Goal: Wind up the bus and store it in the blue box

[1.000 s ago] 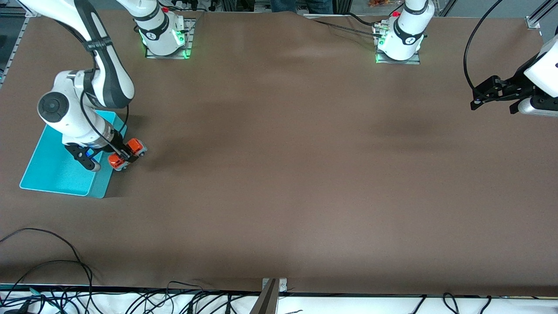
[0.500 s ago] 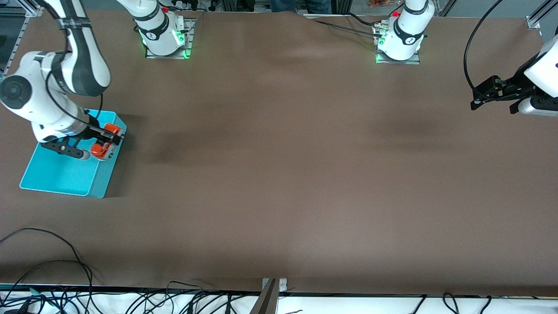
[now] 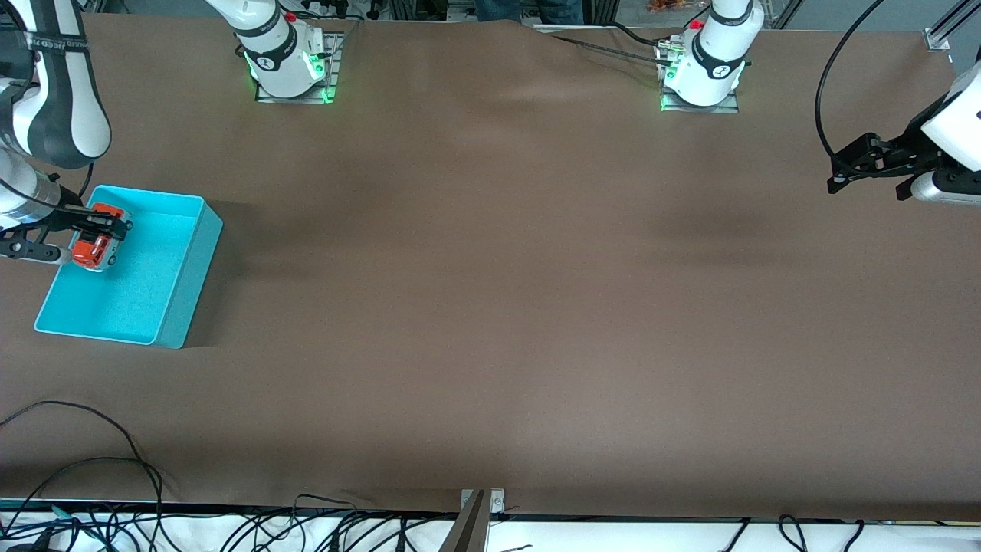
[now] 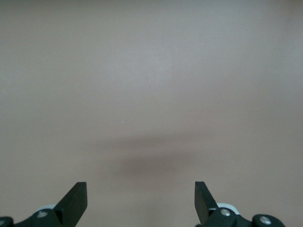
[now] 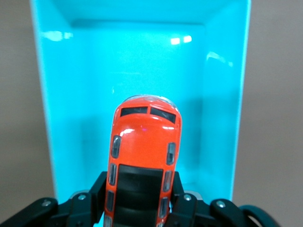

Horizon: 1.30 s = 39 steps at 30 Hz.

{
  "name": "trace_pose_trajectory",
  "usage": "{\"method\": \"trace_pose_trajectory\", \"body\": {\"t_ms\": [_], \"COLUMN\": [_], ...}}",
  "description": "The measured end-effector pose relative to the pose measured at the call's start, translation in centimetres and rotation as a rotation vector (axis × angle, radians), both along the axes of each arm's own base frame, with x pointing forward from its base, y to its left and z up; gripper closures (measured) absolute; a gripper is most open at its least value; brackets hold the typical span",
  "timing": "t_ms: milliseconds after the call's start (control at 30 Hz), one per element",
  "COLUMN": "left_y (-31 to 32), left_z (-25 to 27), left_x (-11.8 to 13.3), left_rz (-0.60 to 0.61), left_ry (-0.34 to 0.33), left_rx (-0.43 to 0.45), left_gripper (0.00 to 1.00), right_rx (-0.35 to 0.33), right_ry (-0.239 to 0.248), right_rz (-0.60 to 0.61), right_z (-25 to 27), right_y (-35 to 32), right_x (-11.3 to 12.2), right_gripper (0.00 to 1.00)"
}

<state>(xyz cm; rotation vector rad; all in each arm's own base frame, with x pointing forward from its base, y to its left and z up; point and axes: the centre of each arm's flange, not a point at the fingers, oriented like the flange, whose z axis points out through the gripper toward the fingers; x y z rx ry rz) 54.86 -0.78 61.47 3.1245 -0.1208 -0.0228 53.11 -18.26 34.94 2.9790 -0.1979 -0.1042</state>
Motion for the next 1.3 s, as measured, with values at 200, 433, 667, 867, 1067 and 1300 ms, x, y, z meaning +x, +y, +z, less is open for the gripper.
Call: {"method": "trace_pose_trajectory", "body": {"t_ms": [200, 433, 667, 867, 1067, 1300], "left_y": [0.0, 0.0, 0.0, 0.0, 0.0, 0.0], "left_z": [0.0, 0.0, 0.0, 0.0, 0.0, 0.0], "left_x": [0.0, 0.0, 0.0, 0.0, 0.0, 0.0], "left_rz": [0.0, 0.0, 0.0, 0.0, 0.0, 0.0], "left_ry": [0.0, 0.0, 0.0, 0.0, 0.0, 0.0], "left_rx": [0.0, 0.0, 0.0, 0.0, 0.0, 0.0], "left_gripper": [0.0, 0.0, 0.0, 0.0, 0.0, 0.0], "right_rx": [-0.008, -0.009, -0.006, -0.013, -0.015, -0.015], "right_ry": [0.021, 0.067, 0.109, 0.103, 0.104, 0.099], "right_rz": [-0.017, 0.029, 0.019, 0.002, -0.007, -0.003], "right_z": [-4.4, -8.1, -11.1, -13.6, -15.1, -16.0], "right_y": [-2.7, -4.6, -5.5, -6.5, -7.1, -7.0], "right_x": [-0.1, 0.5, 0.4, 0.1, -0.2, -0.1], "right_gripper": [0.44, 0.44, 0.44, 0.44, 0.44, 0.35]}}
